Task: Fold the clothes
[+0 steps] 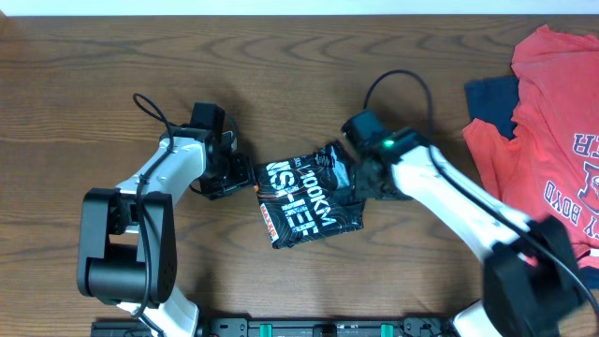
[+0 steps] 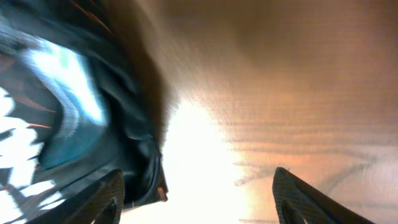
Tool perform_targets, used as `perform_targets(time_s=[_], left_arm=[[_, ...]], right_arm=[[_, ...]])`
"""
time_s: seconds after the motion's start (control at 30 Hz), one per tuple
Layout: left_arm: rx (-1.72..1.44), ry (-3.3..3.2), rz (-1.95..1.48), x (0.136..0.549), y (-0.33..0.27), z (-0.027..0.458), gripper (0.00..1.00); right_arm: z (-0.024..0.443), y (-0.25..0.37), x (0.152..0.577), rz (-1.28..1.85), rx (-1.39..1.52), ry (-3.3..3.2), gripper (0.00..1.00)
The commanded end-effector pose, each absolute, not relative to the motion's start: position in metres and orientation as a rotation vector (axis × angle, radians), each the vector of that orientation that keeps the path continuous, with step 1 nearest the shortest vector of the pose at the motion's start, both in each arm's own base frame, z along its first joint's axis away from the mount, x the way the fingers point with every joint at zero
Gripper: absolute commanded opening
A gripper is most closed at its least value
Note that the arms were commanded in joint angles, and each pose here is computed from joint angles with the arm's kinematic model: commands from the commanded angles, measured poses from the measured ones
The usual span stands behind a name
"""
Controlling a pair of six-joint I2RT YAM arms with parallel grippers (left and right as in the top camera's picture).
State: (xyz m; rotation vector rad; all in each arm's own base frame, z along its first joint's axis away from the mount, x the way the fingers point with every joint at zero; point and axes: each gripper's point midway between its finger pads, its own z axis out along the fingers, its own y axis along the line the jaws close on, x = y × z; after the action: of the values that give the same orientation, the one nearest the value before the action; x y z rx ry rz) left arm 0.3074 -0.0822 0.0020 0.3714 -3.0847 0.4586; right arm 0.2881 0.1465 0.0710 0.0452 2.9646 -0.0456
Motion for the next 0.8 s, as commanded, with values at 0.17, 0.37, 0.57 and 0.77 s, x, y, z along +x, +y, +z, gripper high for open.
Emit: perform_targets(time_s=[0.17, 0.37, 0.57, 0.77], left_arm=[[0.374, -3.028, 0.358, 0.287, -0.073, -0.019, 0.61], [0.374, -3.027, 0.357, 0.287, -0.073, -0.019, 0.61], [0.374, -3.027, 0.356, 0.287, -0.073, -0.019, 0.61], [0.374, -3.027, 0.356, 0.287, -0.073, -0.019, 0.61]], right_arm=[[0.102, 0.202, 0.287, 0.338, -0.429, 2.843, 0.81], [0.08, 0.219, 0.269, 0.337, -0.627, 2.886, 0.81], [0.043, 0.226, 0.259, 0.268, -0.694, 2.974, 0.73], [0.021, 0.19, 0.27, -0.06, -0.399, 3.044, 0.27]])
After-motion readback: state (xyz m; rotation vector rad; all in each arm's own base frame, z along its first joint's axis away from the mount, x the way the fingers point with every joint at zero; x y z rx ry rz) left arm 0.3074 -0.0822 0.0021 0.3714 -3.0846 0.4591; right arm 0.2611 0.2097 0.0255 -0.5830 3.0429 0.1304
